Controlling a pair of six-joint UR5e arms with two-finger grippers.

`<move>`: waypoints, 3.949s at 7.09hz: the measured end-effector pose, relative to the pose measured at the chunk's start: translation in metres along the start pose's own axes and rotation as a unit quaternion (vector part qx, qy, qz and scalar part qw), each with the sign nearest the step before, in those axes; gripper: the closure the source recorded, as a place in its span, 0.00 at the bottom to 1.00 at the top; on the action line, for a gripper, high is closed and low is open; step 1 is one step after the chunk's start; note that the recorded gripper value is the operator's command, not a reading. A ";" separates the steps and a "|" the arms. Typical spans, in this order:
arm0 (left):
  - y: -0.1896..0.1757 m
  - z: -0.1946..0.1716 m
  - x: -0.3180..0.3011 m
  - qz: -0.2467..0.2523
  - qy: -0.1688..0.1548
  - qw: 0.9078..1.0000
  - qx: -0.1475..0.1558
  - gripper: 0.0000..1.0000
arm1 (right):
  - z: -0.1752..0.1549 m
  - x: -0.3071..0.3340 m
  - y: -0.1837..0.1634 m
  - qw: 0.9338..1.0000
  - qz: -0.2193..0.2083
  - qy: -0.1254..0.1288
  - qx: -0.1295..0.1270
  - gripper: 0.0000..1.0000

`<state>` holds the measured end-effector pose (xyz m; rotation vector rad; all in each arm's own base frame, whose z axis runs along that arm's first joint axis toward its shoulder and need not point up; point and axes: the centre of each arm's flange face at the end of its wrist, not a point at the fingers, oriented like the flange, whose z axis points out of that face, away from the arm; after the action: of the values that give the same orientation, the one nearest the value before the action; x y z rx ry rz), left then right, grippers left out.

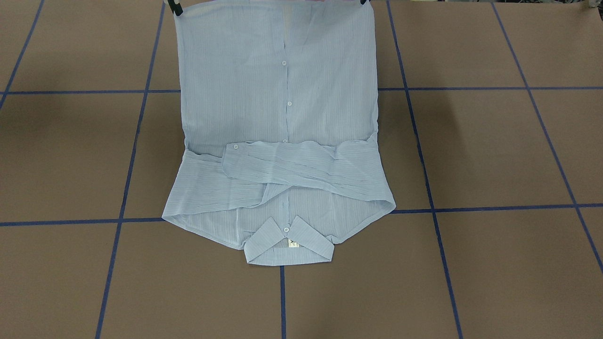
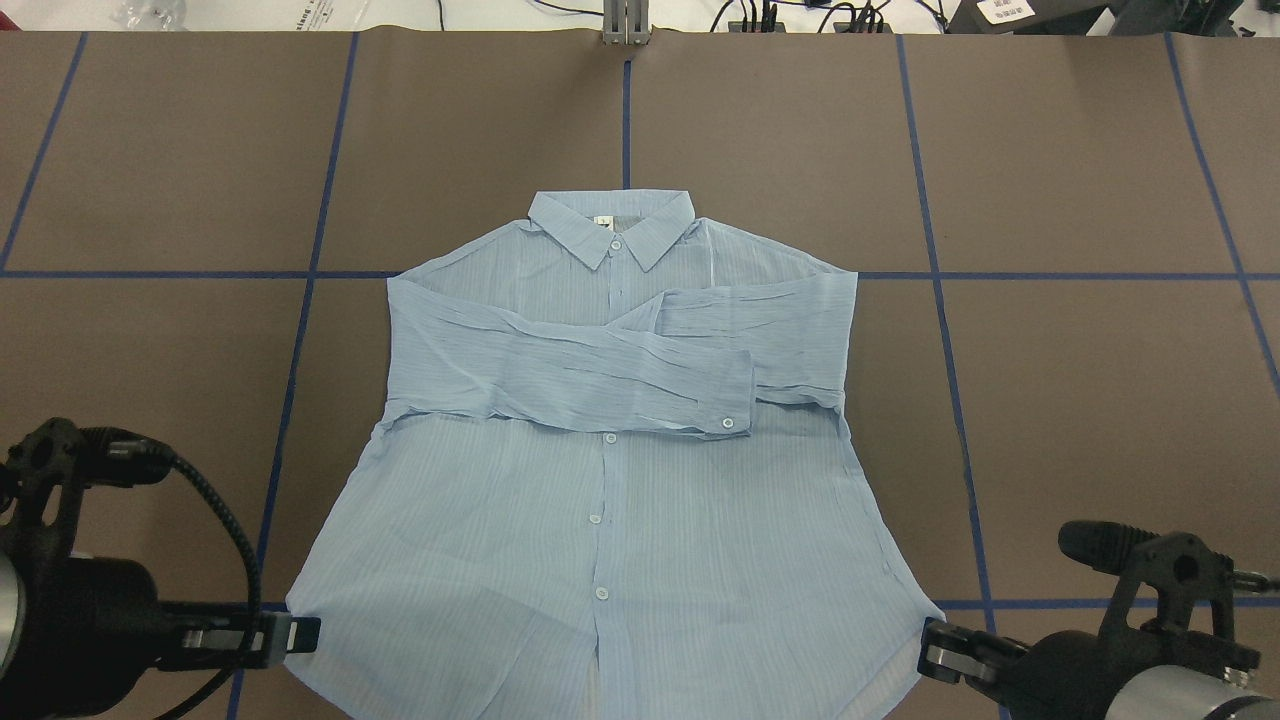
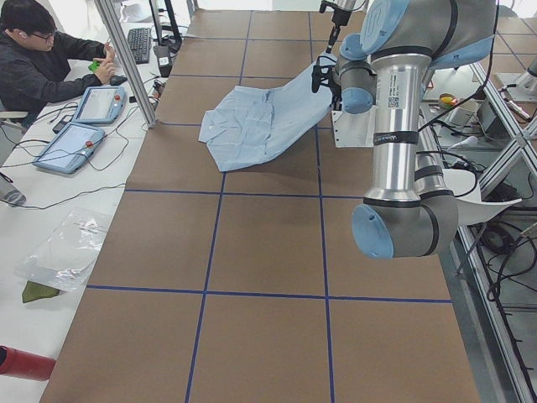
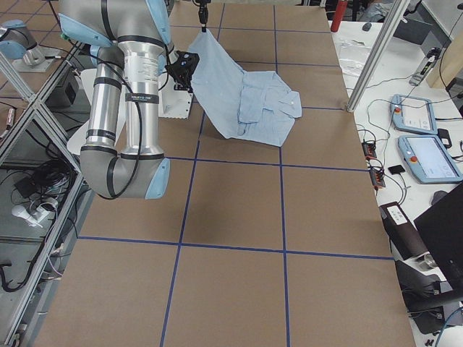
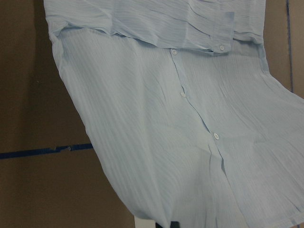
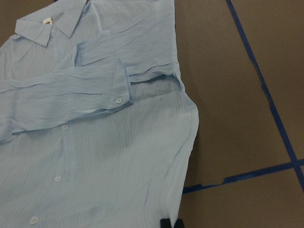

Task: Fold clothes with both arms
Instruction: 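Lift the hem with both grippers and fold it toward the collar, then release the hem and raise both grippers above the folded shirt, then lower the left gripper to the shirt side edge nearest it and grasp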

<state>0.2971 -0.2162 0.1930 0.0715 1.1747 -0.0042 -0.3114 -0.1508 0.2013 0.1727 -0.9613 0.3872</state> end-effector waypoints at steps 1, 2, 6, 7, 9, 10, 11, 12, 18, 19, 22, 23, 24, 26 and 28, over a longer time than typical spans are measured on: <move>-0.033 0.032 0.001 -0.012 -0.023 0.999 0.033 1.00 | 0.012 -0.023 -0.009 1.000 0.003 -0.002 0.023 1.00; -0.071 0.059 0.002 -0.020 -0.046 0.996 0.069 1.00 | 0.026 -0.047 -0.024 0.999 0.010 -0.002 0.051 1.00; -0.188 0.100 0.000 -0.048 -0.110 0.974 0.191 1.00 | 0.090 -0.103 -0.130 0.984 0.025 0.040 0.170 1.00; -0.205 0.113 -0.001 -0.050 -0.125 0.969 0.208 1.00 | 0.116 -0.111 -0.158 0.981 0.027 0.049 0.188 1.00; -0.238 0.152 -0.010 -0.054 -0.145 0.961 0.230 1.00 | 0.188 -0.107 -0.209 0.976 0.026 0.064 0.205 1.00; -0.256 0.181 -0.027 -0.053 -0.153 0.956 0.243 1.00 | 0.229 -0.096 -0.228 0.975 0.022 0.075 0.206 1.00; -0.271 0.212 -0.049 -0.050 -0.158 0.953 0.253 1.00 | 0.263 -0.082 -0.243 0.975 0.019 0.083 0.205 1.00; -0.282 0.239 -0.068 -0.046 -0.162 0.952 0.256 1.00 | 0.286 -0.071 -0.253 0.975 0.017 0.088 0.203 1.00; -0.328 0.229 -0.085 0.005 -0.150 0.951 0.269 0.01 | 0.304 -0.062 -0.275 0.973 0.012 0.095 0.209 0.01; -0.329 0.228 -0.087 0.015 -0.154 0.951 0.267 0.00 | 0.308 -0.059 -0.276 0.973 0.006 0.101 0.208 0.00; -0.311 0.211 -0.086 0.066 -0.134 0.963 0.225 0.00 | 0.302 -0.061 -0.279 0.978 -0.021 0.099 0.180 0.00; -0.293 0.195 -0.083 0.073 -0.110 0.969 0.210 0.00 | 0.300 -0.062 -0.279 0.979 -0.022 0.097 0.176 0.00; -0.269 0.181 -0.082 0.077 -0.089 0.974 0.193 0.00 | 0.300 -0.062 -0.279 0.980 -0.022 0.096 0.174 0.00; -0.212 0.184 -0.088 0.069 -0.060 0.983 0.159 0.00 | 0.299 -0.063 -0.279 0.980 -0.022 0.095 0.174 0.00; -0.166 0.201 -0.117 0.059 -0.046 0.986 0.146 0.04 | 0.299 -0.063 -0.279 0.980 -0.022 0.095 0.174 0.00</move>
<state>0.4308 -0.3980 0.3690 0.3966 1.0689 -0.0750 -0.4612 -0.5158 0.3263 0.4667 -0.6946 0.5204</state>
